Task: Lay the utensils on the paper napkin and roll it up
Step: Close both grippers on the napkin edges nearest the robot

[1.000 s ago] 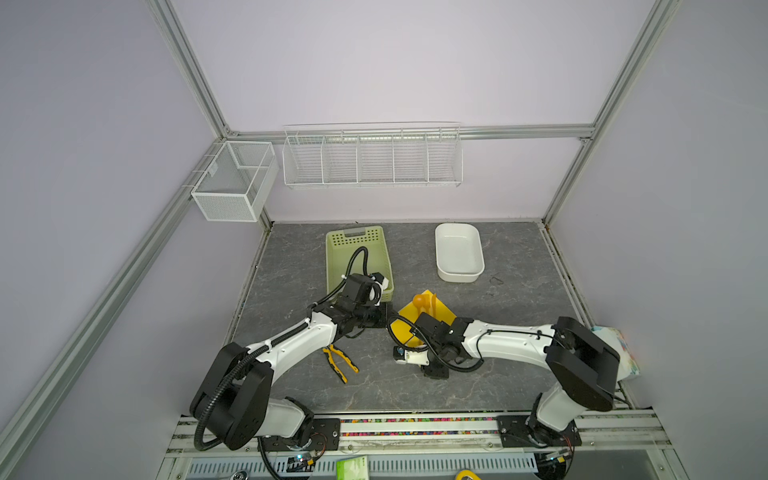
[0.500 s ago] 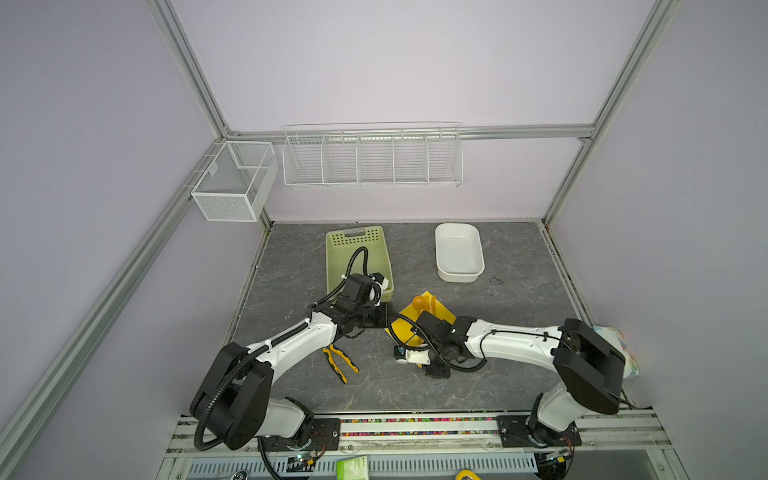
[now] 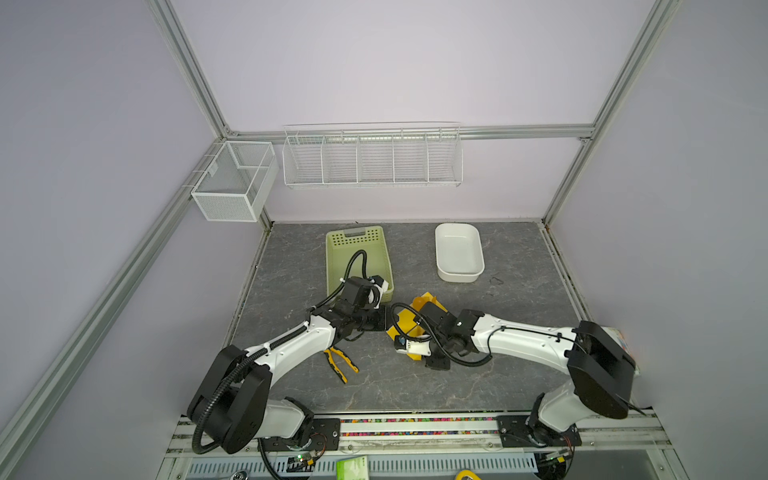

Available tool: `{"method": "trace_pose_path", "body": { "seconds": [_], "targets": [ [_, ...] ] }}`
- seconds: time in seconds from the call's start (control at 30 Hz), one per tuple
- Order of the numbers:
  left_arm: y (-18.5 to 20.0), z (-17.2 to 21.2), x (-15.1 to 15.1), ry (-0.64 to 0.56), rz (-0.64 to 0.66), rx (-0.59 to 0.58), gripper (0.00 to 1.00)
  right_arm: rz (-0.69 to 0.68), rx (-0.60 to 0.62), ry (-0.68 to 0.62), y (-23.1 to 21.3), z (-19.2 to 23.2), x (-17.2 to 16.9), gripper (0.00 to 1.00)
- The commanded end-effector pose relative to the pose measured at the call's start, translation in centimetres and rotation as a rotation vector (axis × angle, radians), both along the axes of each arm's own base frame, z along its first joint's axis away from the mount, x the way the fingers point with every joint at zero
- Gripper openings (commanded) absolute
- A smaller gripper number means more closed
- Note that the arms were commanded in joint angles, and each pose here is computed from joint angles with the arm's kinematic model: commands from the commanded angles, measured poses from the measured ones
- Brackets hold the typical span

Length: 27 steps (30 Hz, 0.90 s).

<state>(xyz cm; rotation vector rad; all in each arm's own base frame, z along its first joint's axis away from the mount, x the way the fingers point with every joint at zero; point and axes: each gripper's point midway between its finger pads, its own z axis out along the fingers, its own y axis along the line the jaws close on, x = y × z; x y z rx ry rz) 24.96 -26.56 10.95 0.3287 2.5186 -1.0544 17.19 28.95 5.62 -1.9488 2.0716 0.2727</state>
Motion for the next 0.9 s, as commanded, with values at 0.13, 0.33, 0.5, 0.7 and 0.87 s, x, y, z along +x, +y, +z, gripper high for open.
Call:
{"method": "trace_pose_path", "body": {
  "seconds": [0.13, 0.33, 0.5, 0.7, 0.87],
  "targets": [
    [-0.1, -0.4, -2.1, 0.041, -0.015, -0.071, 0.00, -0.005, 0.026, 0.005, 0.3, 0.7, 1.4, 0.11],
    [-0.1, -1.4, -3.5, 0.085, -0.014, -0.113, 0.00, -0.034, 0.043, 0.016, 0.1, 0.7, 2.4, 0.12],
    [-1.1, -2.3, -4.4, 0.118, -0.040, -0.129, 0.00, -0.056, 0.036, 0.025, 0.0, 0.5, 3.2, 0.12],
    [-2.8, -3.0, -5.7, 0.192, -0.107, -0.157, 0.00, -0.072, 0.026, 0.034, 0.0, 0.0, 3.8, 0.12],
    [-3.6, -3.8, -6.3, 0.214, -0.116, -0.172, 0.00, -0.089, 0.038, 0.032, 0.3, 0.0, 4.4, 0.12]
  ]
}}
